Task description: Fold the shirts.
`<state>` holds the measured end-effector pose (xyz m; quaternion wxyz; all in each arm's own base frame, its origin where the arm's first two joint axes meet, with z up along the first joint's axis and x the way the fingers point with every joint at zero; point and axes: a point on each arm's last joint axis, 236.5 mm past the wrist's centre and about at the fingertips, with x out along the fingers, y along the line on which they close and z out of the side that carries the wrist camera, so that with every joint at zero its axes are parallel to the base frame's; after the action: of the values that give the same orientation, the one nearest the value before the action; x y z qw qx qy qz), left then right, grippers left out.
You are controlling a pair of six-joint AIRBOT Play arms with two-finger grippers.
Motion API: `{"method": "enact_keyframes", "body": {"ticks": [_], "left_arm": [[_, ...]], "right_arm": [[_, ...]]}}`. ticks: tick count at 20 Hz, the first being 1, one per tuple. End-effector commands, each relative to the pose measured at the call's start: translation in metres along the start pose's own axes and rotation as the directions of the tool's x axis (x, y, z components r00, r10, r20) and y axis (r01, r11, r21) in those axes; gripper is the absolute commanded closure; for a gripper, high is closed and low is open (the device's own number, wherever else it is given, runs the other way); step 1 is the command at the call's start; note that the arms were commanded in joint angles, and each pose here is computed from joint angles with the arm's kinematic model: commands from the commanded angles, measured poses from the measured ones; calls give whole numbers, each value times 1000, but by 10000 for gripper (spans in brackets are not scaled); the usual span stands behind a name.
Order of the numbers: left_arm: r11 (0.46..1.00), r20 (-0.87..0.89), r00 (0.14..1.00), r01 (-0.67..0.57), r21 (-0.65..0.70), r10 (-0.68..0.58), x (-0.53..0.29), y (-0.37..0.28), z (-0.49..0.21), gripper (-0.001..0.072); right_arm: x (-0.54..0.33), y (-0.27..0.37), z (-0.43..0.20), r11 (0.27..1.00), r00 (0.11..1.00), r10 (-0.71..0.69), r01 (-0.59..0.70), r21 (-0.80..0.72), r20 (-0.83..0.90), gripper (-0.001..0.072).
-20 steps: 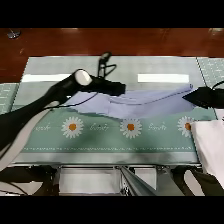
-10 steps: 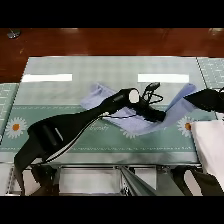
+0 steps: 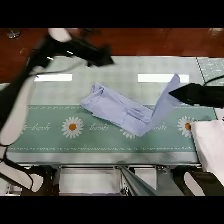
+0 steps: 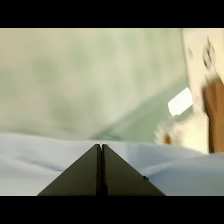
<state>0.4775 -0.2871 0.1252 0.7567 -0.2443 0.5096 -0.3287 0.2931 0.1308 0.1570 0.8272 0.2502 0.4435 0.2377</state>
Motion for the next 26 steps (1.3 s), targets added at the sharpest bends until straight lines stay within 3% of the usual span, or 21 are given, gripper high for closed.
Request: {"method": "enact_keyframes", "body": {"ticks": [1, 5, 8, 13, 14, 15, 20, 23, 26], "left_arm": [[989, 227, 962, -150, -19, 150, -164, 41, 40, 685], [949, 499, 853, -269, 165, 156, -290, -24, 16, 684], [919, 556, 817, -324, 225, 152, -310, -50, -37, 684], [958, 427, 876, -279, 69, 225, -244, 24, -124, 684], [964, 376, 895, -264, 13, 240, -225, 45, -140, 684], [966, 313, 915, -254, -39, 253, -204, 68, -158, 684], [946, 119, 949, -270, -177, 293, -140, 145, -215, 684], [941, 75, 955, -267, -207, 287, -132, 154, -221, 684], [946, 84, 961, -242, -213, 265, -130, 148, -219, 684]], "right_arm": [[57, 35, 9, 995, 995, 95, -95, -11, -38, 687], [146, 80, 8, 983, 968, 147, -165, -76, -201, 687], [220, 95, 6, 976, 948, 145, -184, -119, -283, 687], [318, 94, -15, 982, 915, 127, -169, -79, -382, 679], [329, 92, -24, 984, 905, 124, -164, -65, -408, 416], [335, 90, -31, 984, 894, 120, -165, -68, -432, 101], [256, 23, -24, 973, 811, -114, -26, -231, -574, 78], [151, -27, 44, 919, 844, -348, 221, -327, -408, 78], [75, -72, 56, 899, 884, -429, 398, -181, -186, 78]]}}
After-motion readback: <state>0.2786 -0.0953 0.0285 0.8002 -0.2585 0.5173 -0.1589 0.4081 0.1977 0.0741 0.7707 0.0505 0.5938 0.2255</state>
